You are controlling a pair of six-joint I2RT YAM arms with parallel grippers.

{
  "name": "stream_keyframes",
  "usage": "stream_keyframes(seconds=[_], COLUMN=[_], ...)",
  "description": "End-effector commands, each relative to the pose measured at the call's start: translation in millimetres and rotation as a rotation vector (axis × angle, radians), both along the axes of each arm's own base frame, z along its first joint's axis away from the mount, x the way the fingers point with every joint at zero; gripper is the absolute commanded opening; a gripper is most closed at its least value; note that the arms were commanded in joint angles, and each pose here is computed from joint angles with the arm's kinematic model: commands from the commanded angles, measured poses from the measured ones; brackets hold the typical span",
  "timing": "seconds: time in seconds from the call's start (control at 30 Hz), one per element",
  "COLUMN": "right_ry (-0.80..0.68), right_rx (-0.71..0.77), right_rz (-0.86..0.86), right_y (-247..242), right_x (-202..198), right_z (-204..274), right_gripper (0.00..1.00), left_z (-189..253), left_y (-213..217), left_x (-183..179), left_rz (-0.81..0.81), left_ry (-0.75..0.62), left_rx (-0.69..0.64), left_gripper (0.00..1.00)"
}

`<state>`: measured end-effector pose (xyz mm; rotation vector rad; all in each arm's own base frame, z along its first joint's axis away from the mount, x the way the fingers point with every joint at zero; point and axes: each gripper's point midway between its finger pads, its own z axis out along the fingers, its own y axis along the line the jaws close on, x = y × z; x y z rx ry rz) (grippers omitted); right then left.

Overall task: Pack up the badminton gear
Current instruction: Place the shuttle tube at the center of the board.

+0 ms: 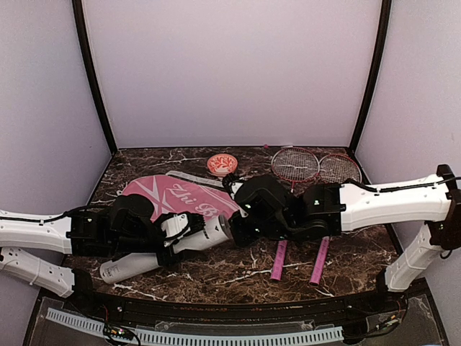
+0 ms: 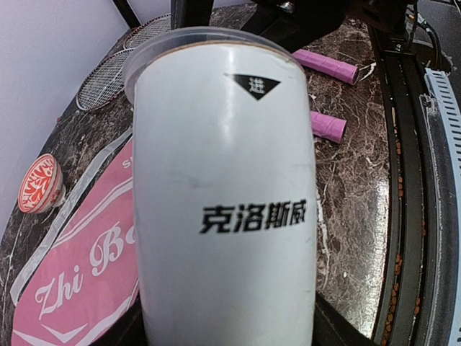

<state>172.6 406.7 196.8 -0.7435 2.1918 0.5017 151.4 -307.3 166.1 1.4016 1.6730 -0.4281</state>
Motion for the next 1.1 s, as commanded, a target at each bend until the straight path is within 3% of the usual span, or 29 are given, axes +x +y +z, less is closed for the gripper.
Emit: stream_keyframes(seconds=[0.0, 0.57, 1.07], right_ry=[0.019, 0.016, 0.036], right_rx=[0.040, 0.008, -0.027], right_rz=[0.064, 0.234, 0.245], right_y=[22, 40, 50], right_x=[-17, -40, -50], right_z=[8, -3, -16], right_gripper=[0.00, 0.00, 0.00], left_z=[24, 23, 30], left_y=[-11, -12, -10], left_x=[3, 3, 8], left_rz=[-0.010, -0.012, 0.024], left_ry=[-0.029, -0.029, -0.041], left_rx=[-0.091, -0.090, -0.107], left_gripper=[0.65, 0.65, 0.65])
